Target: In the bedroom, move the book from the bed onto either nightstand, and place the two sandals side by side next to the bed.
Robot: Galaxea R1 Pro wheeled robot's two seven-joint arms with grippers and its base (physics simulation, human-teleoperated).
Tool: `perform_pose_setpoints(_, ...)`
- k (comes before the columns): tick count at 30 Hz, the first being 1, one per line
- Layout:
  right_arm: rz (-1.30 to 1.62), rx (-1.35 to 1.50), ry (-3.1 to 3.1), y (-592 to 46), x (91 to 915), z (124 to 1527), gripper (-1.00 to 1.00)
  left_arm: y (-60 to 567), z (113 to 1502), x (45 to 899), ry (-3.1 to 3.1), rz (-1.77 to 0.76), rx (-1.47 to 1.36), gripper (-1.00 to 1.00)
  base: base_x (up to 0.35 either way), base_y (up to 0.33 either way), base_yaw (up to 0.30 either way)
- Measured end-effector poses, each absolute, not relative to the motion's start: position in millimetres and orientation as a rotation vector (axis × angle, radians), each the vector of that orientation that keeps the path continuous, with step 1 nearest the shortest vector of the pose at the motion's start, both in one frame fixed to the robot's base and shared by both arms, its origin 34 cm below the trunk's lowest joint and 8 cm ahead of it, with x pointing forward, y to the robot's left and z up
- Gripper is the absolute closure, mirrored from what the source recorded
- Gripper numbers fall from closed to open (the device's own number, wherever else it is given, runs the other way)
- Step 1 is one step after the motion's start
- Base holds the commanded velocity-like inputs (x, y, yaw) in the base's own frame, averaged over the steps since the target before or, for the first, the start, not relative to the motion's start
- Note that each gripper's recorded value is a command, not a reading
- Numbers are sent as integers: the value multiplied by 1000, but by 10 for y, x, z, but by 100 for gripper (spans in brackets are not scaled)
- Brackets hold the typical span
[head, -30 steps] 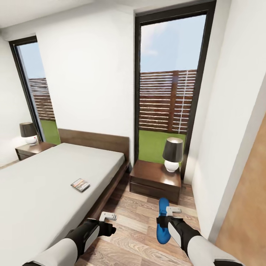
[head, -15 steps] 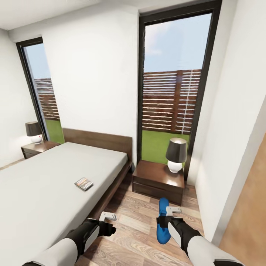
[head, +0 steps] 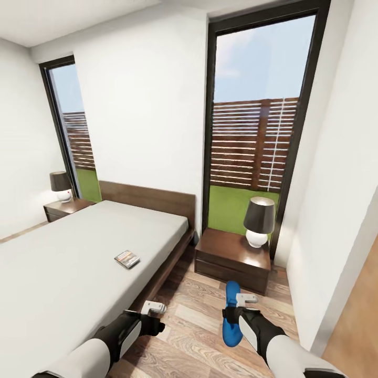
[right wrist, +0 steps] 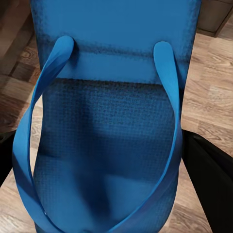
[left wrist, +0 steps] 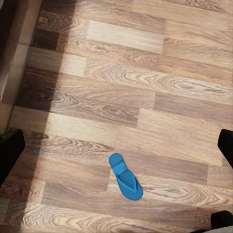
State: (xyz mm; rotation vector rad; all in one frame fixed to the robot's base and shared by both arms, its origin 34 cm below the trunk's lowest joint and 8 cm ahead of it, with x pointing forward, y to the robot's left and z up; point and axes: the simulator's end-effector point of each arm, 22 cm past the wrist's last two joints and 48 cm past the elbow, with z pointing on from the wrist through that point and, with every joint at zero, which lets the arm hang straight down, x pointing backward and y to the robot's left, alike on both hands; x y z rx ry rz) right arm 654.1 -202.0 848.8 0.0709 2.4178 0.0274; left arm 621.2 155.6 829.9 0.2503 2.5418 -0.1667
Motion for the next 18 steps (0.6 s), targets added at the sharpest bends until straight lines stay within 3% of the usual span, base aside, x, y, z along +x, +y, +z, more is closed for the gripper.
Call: perform_pose_setpoints(18,28,71,2417,-2018,6542,8489,100,1556,8300,6212,2542,-167,250,-100,0,0,68)
